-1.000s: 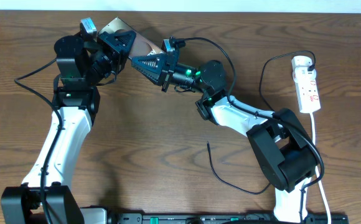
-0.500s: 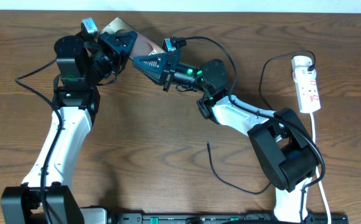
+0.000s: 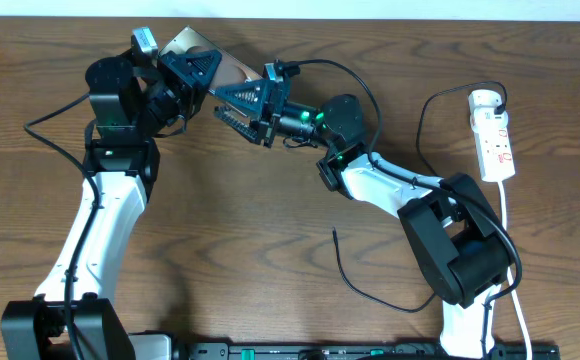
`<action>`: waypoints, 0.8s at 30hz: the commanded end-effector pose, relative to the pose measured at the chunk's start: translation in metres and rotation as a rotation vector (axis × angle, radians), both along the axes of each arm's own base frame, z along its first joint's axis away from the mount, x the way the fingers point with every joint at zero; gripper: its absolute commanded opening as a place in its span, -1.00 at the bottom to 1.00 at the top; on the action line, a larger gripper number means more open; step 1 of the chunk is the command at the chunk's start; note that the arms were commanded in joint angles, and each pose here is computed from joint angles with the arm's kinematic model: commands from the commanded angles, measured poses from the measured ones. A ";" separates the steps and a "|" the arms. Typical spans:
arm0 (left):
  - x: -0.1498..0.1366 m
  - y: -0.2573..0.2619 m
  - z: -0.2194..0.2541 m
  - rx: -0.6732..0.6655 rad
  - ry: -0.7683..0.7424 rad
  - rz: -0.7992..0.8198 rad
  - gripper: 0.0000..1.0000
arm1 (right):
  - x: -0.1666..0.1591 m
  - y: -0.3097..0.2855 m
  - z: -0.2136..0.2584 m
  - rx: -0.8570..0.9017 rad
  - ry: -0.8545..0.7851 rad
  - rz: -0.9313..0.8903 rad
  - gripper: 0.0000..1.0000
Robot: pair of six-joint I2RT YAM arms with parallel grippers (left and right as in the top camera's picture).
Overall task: Plug charger to phone and switch on socket
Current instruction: 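Release the phone from the right gripper and pull the left gripper back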
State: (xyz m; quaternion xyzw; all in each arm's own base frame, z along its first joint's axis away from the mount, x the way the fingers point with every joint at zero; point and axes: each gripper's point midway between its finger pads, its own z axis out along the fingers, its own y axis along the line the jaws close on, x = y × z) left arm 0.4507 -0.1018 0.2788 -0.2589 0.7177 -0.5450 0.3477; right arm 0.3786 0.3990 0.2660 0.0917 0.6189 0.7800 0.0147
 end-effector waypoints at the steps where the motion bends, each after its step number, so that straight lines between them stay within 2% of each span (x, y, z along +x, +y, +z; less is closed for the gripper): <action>1: -0.014 -0.021 0.013 -0.012 -0.035 -0.128 -0.85 | 0.003 0.000 0.011 0.019 -0.032 -0.022 0.30; 7: -0.015 -0.022 0.014 -0.012 -0.035 -0.131 -0.86 | 0.003 -0.001 0.011 0.019 -0.032 -0.022 0.98; 24: -0.013 -0.008 0.014 -0.018 -0.035 -0.121 -0.86 | 0.009 -0.009 0.009 0.011 -0.037 -0.022 0.99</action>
